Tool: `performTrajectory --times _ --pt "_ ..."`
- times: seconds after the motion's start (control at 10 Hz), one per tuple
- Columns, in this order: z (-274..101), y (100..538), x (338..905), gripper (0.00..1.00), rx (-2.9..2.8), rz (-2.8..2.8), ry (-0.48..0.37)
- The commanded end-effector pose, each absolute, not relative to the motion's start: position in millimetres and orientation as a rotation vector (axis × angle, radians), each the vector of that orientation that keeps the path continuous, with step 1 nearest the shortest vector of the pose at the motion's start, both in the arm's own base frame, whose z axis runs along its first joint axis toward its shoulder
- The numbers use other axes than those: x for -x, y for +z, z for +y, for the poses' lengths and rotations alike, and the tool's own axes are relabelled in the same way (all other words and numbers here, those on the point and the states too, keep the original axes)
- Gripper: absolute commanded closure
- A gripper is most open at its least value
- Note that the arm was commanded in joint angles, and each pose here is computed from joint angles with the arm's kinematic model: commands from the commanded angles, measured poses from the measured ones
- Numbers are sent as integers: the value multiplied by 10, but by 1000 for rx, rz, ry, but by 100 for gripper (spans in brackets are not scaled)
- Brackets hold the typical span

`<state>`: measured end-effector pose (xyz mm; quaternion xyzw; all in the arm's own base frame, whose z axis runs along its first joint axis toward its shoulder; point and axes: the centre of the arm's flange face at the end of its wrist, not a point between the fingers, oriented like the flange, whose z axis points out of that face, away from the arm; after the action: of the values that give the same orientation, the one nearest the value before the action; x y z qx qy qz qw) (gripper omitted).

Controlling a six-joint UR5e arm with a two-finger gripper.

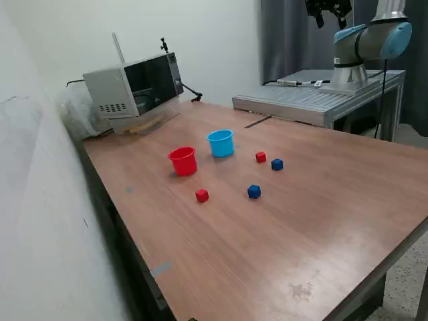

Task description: Place red objects in the red bin, and blue objects in the blue bin.

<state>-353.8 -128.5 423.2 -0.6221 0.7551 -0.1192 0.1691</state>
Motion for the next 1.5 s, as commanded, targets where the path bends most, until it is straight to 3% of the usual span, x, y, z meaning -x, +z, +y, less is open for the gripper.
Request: performTrajectory --times 0.0,1.4 --pt "-1279 4232 3538 0 1766 2147 -341" --pt "-1304 4237 3526 0 1777 2141 -342"
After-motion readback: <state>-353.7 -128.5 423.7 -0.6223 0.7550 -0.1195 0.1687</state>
